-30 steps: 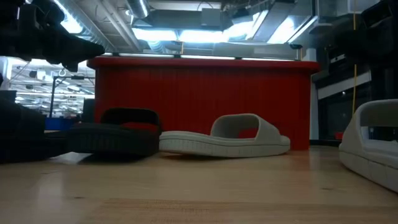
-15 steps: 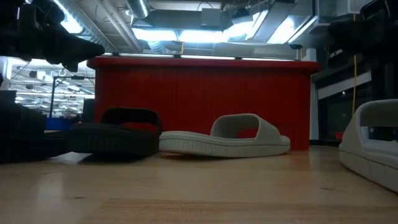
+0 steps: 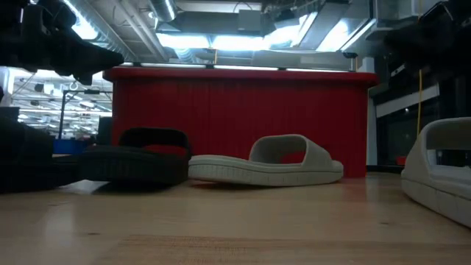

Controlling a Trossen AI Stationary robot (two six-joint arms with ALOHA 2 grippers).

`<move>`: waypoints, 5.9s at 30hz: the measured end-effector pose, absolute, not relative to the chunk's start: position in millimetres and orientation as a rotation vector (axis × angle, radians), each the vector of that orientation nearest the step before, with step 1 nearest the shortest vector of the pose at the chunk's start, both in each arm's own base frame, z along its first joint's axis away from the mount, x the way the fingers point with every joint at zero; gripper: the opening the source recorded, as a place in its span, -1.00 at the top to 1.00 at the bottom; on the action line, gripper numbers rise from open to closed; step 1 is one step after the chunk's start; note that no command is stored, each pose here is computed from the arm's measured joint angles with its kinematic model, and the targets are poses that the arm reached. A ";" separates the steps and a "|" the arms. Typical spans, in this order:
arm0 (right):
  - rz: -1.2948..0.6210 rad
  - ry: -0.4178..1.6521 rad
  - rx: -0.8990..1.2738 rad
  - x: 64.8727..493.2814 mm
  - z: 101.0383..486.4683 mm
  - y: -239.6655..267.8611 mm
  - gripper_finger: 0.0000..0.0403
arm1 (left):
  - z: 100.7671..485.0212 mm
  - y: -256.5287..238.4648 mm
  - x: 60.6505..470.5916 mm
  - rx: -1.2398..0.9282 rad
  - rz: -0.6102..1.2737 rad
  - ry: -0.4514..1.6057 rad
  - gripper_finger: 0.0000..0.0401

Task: Pick and place slides into bin
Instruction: Put the bottom gray slide into the red bin

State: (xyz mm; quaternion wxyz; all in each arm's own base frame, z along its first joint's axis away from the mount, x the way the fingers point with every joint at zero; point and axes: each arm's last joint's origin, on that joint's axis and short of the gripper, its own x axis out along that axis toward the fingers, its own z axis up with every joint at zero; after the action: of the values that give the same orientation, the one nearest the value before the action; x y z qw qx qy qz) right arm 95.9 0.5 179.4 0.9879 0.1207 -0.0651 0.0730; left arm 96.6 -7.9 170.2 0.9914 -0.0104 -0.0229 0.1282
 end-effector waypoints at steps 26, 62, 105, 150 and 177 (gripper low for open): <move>0.010 -0.036 0.308 97.1 168.7 -3.1 0.97 | 180.9 -10.4 96.0 -0.090 0.161 -0.158 0.85; 0.048 -0.046 0.348 95.5 230.4 -1.7 1.00 | 238.6 -19.7 110.4 -0.147 0.130 -0.091 0.99; 0.181 1.001 0.388 191.9 308.7 197.5 1.00 | 285.7 -38.5 159.9 -0.181 0.134 -0.040 0.99; -0.315 1.263 0.354 265.7 247.1 236.7 0.09 | 283.5 -41.3 160.2 -0.086 0.042 -0.010 0.99; -0.600 1.347 0.215 272.5 182.6 243.7 0.42 | 283.5 -41.3 160.2 -0.086 0.041 -0.010 0.97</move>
State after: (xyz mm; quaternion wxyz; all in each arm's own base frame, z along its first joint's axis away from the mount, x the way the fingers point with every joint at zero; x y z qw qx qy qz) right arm 272.5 243.7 182.6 0.7350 0.0978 0.6128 -0.2732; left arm 160.2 -41.3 283.5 0.9989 -0.0429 -0.0049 0.0206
